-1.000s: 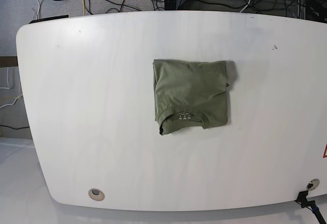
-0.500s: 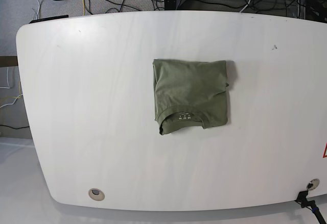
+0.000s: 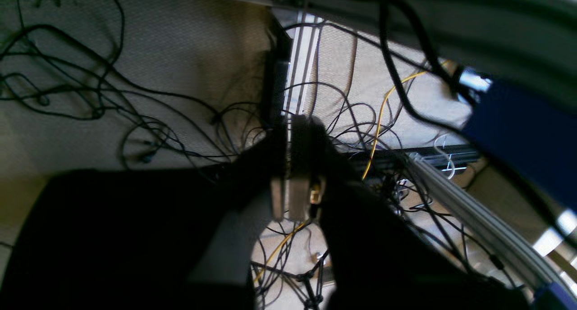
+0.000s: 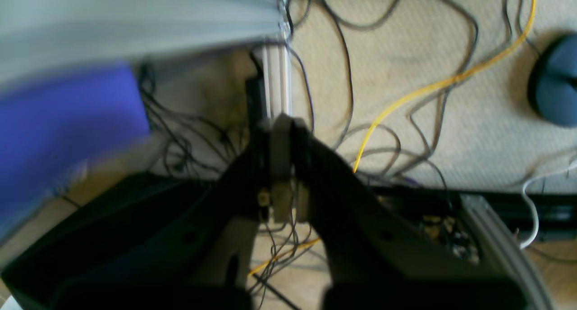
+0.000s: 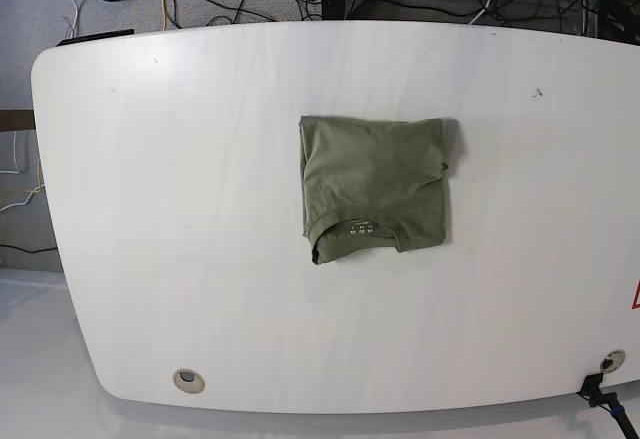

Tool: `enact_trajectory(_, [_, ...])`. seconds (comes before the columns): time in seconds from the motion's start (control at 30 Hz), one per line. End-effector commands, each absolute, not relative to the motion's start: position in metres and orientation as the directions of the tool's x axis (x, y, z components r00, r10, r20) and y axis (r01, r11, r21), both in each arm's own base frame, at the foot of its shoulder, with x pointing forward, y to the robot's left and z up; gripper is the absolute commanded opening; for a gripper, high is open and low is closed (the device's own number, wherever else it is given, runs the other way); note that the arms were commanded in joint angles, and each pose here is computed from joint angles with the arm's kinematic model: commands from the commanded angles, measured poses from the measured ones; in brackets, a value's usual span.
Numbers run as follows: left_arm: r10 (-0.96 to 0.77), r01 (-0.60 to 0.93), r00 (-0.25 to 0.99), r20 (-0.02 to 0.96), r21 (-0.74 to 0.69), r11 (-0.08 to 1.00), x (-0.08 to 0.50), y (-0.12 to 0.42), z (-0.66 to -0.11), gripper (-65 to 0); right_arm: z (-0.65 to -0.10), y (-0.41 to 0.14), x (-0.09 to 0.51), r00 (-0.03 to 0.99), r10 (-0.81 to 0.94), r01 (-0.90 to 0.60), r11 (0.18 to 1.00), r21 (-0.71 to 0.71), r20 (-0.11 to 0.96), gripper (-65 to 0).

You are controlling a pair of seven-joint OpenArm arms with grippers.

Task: Fold the T-shirt properly

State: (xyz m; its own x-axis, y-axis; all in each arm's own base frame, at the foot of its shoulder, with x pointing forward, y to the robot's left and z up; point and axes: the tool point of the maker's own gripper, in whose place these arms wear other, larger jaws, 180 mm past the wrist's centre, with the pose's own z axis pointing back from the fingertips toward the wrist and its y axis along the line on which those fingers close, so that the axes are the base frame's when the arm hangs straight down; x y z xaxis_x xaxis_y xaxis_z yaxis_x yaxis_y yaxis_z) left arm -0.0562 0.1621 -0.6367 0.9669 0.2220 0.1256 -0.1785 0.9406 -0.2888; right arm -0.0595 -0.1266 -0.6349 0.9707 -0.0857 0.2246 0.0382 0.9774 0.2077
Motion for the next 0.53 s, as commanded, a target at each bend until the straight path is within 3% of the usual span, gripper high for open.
enact_trajectory(0.0, [0.228, -0.190, 0.965, 0.130, -0.252, 0.949, -0.048, 0.173, -0.641, -65.0, -0.638, -0.129, -0.053, 0.971, -0.093, 0.045, 0.976, 0.211, 0.222, -65.0])
enact_trajectory(0.1, [0.219, -0.196, 0.964, 0.153, -0.152, 0.969, -0.027, 0.191, -0.648, -65.0, -0.644, -0.128, -0.033, 0.969, -0.100, 0.050, 0.975, 0.215, 0.227, -65.0])
enact_trajectory(0.5, [0.200, -0.175, 0.971, 0.129, -0.182, 0.968, -0.015, 0.166, -0.654, -65.0, -0.647, -0.126, -0.004, 0.961, -0.103, 0.046, 0.975, 0.220, 0.256, -65.0])
